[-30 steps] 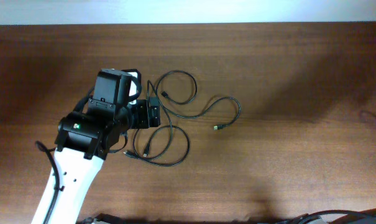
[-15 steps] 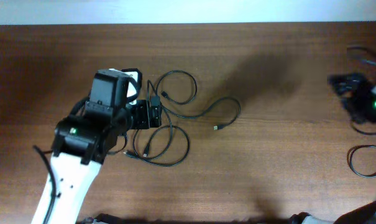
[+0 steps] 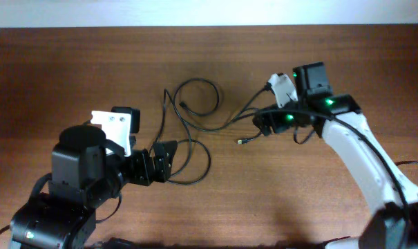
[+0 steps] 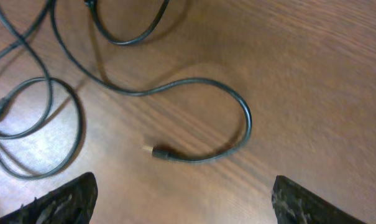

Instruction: Untangle cables

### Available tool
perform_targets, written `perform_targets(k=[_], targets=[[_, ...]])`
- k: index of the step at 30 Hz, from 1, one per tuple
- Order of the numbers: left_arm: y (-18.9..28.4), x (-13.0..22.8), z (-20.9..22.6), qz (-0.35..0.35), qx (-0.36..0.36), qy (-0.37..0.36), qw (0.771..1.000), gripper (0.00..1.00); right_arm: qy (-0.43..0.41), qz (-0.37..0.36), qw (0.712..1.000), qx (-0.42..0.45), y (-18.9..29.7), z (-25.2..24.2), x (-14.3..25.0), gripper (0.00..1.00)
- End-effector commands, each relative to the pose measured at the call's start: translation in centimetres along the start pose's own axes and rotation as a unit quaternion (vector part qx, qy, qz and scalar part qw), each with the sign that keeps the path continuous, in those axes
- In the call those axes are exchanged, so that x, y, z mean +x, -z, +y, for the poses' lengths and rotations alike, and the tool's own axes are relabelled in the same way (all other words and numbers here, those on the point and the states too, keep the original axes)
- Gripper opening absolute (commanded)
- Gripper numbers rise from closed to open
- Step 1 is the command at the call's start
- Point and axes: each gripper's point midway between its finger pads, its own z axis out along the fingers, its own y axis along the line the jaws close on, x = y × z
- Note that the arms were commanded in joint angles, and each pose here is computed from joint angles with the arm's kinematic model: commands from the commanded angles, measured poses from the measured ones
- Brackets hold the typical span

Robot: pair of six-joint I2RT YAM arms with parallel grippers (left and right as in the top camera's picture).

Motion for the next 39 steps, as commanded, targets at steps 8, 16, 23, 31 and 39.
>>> perform_targets(k=[8,16,23,31,39], targets=[[0.3,-0.6,-1.0,-0.012,0.024,-0.006,1.000,1.00,0.172,0.029,0.984,-0.042,-10.9,4.1,0.4,0.95],[0.3,-0.6,-1.0,-0.012,0.024,-0.006,1.000,1.00,0.256,-0.018,0.961,-0.098,-10.8,6.3,-1.0,0.95],[0.2,-0.6,-1.0,-0.012,0.024,-0.006,1.000,1.00,0.366,-0.087,0.921,-0.107,-11.3,10.0,-3.5,1.00],[0.2,-0.6,-0.9,-0.011,0.022,-0.005,1.000,1.00,0.386,-0.134,0.907,-0.101,-12.9,11.1,-5.4,1.00],[0.2,-0.6,-0.9,-0.012,0.022,-0.006,1.000,1.00,0.374,-0.117,0.910,-0.134,-17.2,13.2,-3.3,0.99]])
